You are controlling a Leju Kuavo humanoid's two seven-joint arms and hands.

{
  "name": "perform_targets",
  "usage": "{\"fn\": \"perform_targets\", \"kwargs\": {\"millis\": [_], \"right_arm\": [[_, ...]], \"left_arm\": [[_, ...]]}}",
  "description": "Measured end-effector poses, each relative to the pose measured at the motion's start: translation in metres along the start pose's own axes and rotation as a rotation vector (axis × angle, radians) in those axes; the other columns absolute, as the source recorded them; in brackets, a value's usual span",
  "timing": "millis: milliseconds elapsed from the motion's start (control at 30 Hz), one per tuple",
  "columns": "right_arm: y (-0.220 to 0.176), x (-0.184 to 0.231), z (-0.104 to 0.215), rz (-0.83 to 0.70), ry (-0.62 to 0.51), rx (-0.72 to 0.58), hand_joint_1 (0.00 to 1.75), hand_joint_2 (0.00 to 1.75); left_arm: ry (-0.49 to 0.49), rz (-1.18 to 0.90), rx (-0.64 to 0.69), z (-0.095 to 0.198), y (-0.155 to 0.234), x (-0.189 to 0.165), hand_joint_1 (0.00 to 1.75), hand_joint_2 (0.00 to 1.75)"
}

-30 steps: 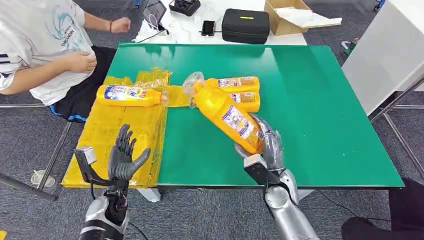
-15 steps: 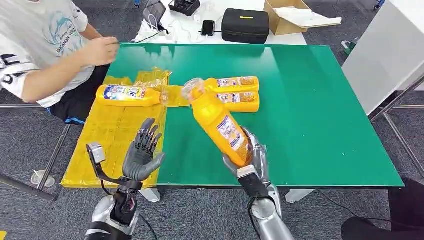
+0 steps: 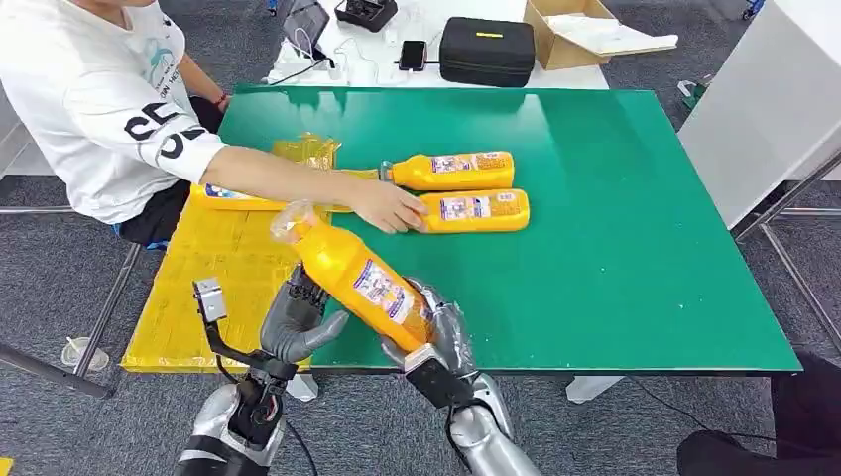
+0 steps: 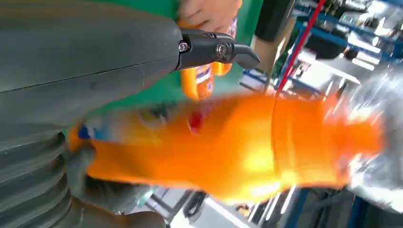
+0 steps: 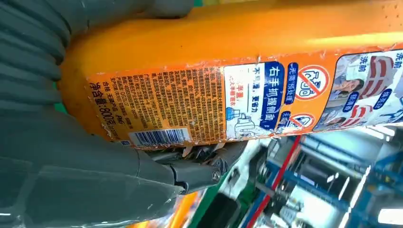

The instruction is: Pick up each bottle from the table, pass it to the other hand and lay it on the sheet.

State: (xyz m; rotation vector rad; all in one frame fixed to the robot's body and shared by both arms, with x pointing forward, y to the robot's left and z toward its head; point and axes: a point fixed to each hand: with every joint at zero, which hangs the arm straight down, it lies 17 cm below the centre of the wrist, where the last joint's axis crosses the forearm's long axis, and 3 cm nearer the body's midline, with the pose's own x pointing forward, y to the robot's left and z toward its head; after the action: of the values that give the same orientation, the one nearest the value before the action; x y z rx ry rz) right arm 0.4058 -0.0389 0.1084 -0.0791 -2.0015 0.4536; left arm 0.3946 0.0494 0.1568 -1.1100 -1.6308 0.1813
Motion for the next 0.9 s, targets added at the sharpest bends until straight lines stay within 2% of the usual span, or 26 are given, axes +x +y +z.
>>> {"fn": "perform_targets", "kwargs": {"millis": [200, 633, 667, 700, 900], "right_arm": [[0.040, 0.005, 0.000, 0.010, -0.013, 0.110, 1.75, 1.75], [0.087, -0.007, 0.015, 0.038, 0.026, 0.266, 1.75, 1.75], [0.089, -0.008, 0.016, 0.041, 0.029, 0.276, 1.75, 1.75], [0.090, -0.010, 0.017, 0.044, 0.035, 0.284, 1.75, 1.75], [0.093, -0.019, 0.020, 0.053, 0.064, 0.303, 1.75, 1.75]], "left_arm": [[0.022, 0.018, -0.020, -0.004, -0.004, -0.006, 0.00, 1.75], [0.076, 0.013, 0.005, 0.007, 0.013, -0.019, 0.02, 1.75], [0.076, 0.013, 0.008, 0.008, 0.014, -0.019, 0.80, 1.75], [0.075, 0.018, 0.013, 0.008, 0.016, -0.018, 1.75, 1.75], [0.072, 0.019, 0.029, 0.010, 0.020, -0.019, 1.75, 1.75]]}}
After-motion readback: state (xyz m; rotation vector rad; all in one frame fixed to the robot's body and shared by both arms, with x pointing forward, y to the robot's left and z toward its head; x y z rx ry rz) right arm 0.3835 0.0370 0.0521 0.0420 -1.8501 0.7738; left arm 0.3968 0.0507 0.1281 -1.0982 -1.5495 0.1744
